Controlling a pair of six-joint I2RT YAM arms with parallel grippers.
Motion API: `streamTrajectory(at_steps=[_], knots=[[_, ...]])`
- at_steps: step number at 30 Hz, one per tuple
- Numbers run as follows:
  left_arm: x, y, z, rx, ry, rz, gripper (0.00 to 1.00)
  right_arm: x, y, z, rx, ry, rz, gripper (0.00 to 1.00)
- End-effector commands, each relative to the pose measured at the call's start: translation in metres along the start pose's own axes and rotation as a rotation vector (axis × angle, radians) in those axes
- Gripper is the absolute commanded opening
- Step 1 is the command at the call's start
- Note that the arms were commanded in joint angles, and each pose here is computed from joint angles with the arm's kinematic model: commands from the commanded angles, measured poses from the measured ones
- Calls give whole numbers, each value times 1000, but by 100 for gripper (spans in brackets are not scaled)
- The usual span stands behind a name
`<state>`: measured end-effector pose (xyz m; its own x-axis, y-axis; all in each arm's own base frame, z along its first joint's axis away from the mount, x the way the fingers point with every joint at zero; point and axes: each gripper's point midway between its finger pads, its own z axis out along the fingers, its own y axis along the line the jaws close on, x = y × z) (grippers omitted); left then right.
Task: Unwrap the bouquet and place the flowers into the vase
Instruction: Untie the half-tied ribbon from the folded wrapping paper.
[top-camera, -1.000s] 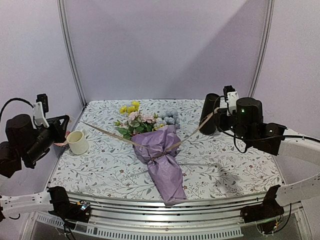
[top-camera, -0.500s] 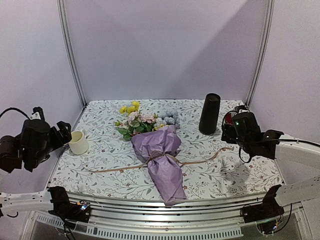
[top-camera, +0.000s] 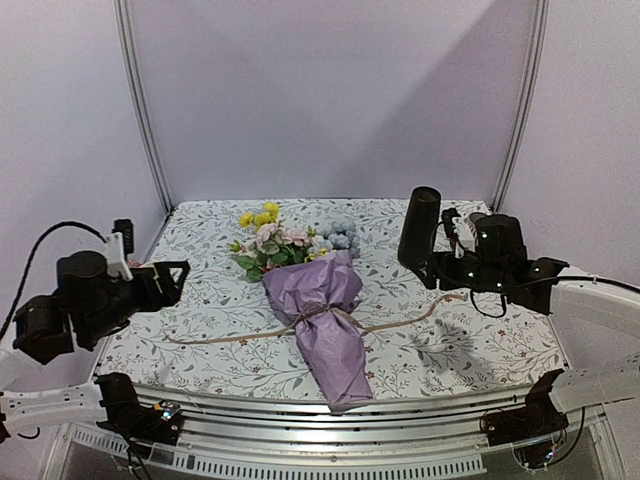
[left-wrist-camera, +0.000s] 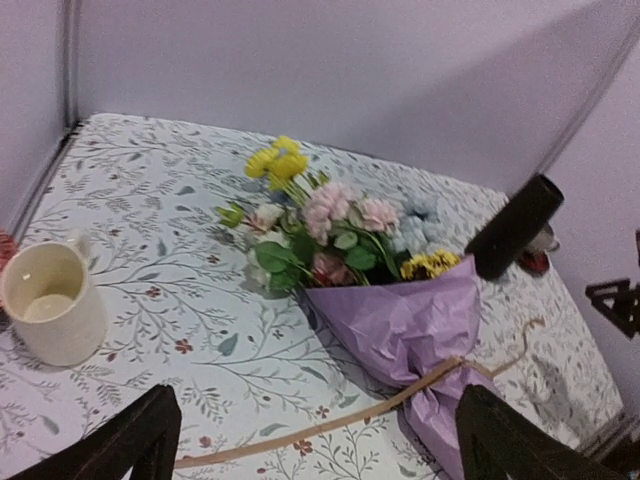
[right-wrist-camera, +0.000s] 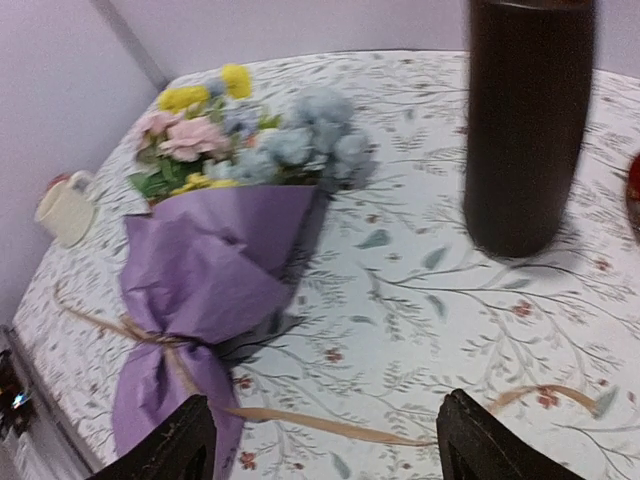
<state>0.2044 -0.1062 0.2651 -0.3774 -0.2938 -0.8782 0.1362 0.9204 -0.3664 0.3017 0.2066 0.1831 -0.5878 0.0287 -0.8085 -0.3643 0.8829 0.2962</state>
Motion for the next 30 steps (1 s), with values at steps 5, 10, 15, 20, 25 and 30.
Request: streamTrajectory(at_steps=[5,10,15,20,25,30], knots=[[59,-88,53,330,161,135,98,43,138,3,-637,129,-187,78],[91,-108,81,376,241,172,98,69,181,17,-765,184,-214,71],[116,-129,98,453,296,176,94,85,194,42,-819,260,-161,56],[130,-135,113,451,348,191,89,93,194,62,-794,292,-142,53],[139,-144,118,492,373,225,85,90,192,77,-747,284,-128,49],[152,-152,121,524,428,248,79,100,194,88,-758,328,-104,34]])
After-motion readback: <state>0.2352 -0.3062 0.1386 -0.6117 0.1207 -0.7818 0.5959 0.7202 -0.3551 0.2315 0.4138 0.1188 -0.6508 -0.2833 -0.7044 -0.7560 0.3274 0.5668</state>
